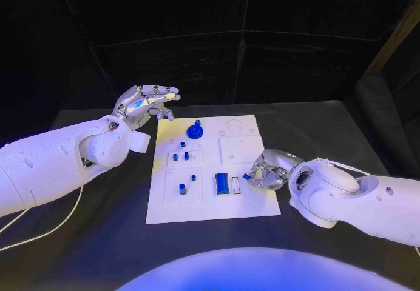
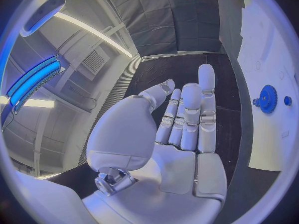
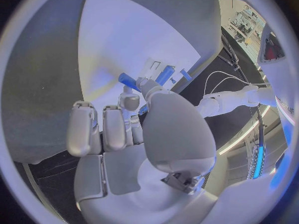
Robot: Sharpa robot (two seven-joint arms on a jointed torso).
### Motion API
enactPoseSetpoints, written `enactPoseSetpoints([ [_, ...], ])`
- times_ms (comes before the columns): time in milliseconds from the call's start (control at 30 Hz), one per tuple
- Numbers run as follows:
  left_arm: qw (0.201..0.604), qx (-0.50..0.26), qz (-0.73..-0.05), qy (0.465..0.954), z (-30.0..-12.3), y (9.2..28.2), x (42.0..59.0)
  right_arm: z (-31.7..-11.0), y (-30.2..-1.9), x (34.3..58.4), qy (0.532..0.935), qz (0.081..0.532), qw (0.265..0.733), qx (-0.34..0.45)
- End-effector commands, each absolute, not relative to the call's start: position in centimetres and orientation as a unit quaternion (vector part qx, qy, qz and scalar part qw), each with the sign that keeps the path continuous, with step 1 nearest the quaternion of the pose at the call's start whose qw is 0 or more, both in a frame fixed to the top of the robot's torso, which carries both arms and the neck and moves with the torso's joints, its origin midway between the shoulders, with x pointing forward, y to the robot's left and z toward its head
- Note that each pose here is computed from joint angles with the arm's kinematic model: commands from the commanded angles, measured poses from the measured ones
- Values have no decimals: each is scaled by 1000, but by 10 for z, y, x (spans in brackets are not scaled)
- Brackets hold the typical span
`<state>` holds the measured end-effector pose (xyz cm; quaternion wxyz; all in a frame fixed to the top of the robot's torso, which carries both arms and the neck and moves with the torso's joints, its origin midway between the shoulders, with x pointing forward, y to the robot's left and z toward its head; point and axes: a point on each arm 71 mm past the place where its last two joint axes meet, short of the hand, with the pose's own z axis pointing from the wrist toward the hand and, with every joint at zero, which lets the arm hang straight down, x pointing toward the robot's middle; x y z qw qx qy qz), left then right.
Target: Assemble the parts on the task board
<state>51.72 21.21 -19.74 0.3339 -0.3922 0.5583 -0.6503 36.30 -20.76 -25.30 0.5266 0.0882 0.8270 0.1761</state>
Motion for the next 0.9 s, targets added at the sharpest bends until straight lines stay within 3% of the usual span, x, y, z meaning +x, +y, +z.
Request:
enactPoseSetpoints([
  [33, 330, -386, -659, 555, -195, 211, 517, -252, -205, 364, 818, 197, 526, 125],
  [900, 330, -387, -658, 555, -195, 211, 516, -271, -187, 372, 860, 175, 463, 128],
])
